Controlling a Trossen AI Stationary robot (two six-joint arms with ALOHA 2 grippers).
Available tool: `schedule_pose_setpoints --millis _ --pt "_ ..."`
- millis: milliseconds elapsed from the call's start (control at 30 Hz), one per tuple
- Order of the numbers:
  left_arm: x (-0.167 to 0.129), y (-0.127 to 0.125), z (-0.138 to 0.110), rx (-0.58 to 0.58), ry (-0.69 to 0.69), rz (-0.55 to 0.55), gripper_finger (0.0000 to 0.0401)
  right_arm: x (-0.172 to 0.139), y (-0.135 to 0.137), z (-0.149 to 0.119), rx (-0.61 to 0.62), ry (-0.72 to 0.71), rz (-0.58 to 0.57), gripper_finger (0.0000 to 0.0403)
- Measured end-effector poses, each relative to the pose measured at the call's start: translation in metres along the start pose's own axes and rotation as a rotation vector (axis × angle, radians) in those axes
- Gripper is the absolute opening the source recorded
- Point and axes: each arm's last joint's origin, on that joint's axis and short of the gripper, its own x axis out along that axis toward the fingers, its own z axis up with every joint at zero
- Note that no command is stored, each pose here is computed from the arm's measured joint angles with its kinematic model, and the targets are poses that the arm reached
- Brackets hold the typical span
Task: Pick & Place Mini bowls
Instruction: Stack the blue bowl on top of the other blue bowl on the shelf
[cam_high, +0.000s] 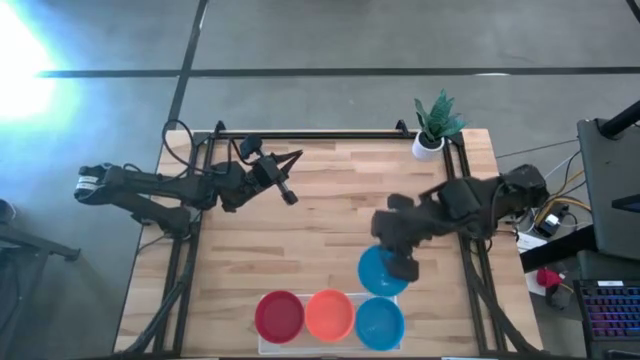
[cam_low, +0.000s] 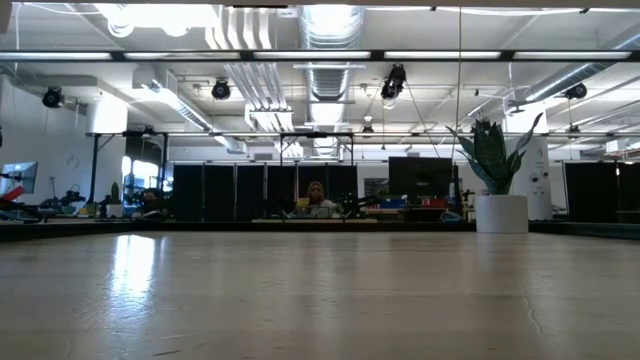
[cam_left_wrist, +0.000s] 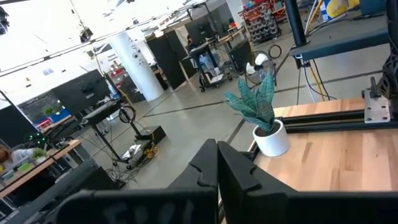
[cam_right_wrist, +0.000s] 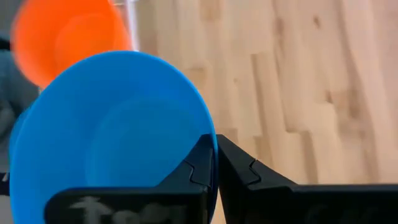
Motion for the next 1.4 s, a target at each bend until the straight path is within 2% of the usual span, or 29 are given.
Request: schedule_pose_setpoints --millis 267,567,767,867,967,1400 --pt "0.0 -0.002 -0.002 0.044 0.009 -0.037 0.0 0.025 0.027 -0.011 -0.034 0.001 0.108 0.0008" --pt "-0.007 -0.004 0.006 0.081 0.082 -0.444 0.0 0.035 0.044 -0.023 -0.025 0.002 0.136 0.0008" --pt "-0.016 -0.001 0.015 0.019 0.158 -0.703 0.0 0.046 0.053 -0.029 -0.05 -0.01 0.157 0.0008" --pt "-0.019 0.0 0.018 0.002 0.176 -0.793 0.0 0.053 0.057 -0.032 -0.063 -0.022 0.169 0.0008" --pt "-0.02 0.002 0.021 -0.005 0.177 -0.821 0.0 0.06 0.058 -0.035 -0.07 -0.02 0.168 0.0008" --pt "-0.02 0.006 0.027 -0.019 0.162 -0.81 0.0 0.064 0.063 -0.033 -0.109 -0.063 0.208 0.0008"
